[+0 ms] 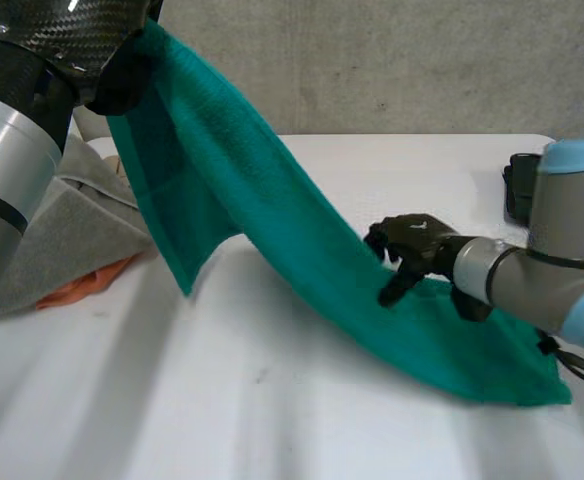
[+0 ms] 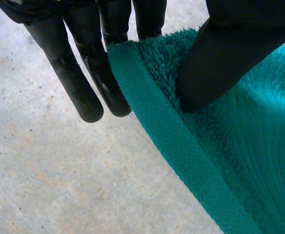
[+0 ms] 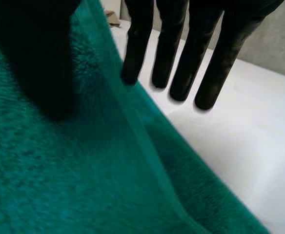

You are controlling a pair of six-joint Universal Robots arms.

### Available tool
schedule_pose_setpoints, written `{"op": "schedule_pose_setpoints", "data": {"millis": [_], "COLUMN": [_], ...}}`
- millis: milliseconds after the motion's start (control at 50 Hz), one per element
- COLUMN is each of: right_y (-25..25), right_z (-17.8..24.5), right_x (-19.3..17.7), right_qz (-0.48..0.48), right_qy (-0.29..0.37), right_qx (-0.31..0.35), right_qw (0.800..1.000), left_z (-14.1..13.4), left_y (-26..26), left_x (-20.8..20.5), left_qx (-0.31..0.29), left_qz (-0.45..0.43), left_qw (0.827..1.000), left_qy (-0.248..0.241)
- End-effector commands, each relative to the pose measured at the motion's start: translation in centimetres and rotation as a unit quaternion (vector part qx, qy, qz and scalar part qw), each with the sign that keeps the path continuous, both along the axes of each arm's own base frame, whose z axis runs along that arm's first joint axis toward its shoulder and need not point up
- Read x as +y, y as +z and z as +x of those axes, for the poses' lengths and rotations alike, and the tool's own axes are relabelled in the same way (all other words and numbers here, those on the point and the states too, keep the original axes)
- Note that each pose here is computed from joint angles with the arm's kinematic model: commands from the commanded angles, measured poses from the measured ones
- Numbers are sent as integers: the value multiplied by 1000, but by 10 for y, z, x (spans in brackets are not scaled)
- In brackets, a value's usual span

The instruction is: Fold the laundry.

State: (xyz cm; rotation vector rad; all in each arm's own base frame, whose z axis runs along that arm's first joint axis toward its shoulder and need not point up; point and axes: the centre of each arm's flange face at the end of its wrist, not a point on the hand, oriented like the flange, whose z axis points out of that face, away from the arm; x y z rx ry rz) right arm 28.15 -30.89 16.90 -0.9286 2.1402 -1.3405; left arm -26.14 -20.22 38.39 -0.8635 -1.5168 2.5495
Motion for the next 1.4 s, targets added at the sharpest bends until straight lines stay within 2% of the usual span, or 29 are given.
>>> {"op": "schedule_pose_setpoints", "data": {"millis": [20, 100, 120, 240, 340, 460, 540, 700, 840, 960, 1060, 1160, 1280, 1400], "right_y": [7, 56, 72, 96, 79, 40, 24, 32, 44, 25, 14, 9, 0, -19], "right_z": [1, -17, -35, -78, -88, -87, -85, -84, -83, -76, -35, -20, -1, 10], "right_x": [-13, -19, -24, -11, 4, 40, 57, 29, 16, 9, 22, 20, 23, 19], "right_qz": [-30, -103, -127, -124, -120, -29, -22, -68, -62, -23, -9, 13, 29, 46], "right_qy": [-21, -46, -63, -58, -24, 18, 78, 5, -38, -35, 16, 16, 35, 48], "right_qx": [9, 14, 25, 81, 151, 182, 212, 155, 96, 83, 63, 32, -4, -3], "right_qw": [999, 994, 990, 987, 981, 983, 974, 986, 993, 996, 998, 999, 999, 998], "left_z": [2, 9, 14, 26, 24, 21, 15, 14, 14, 11, 6, 6, 8, 10], "left_y": [-2, -10, -16, -41, -53, -66, -82, -90, -84, -61, -24, 6, 19, 28], "left_x": [-5, -13, -20, -37, -40, -47, -51, -55, -51, -40, -24, -7, 1, 10], "left_qx": [0, -8, -12, -26, -32, -37, -46, -50, -45, -31, -1, 24, 34, 41], "left_qz": [-1, 10, 18, 54, 72, 89, 114, 125, 118, 85, 35, -5, -26, -40], "left_qw": [1000, 1000, 999, 996, 995, 994, 991, 989, 991, 995, 999, 1000, 999, 998], "left_qy": [7, 23, 34, 60, 60, 59, 53, 54, 52, 41, 20, 4, 0, -4]}}
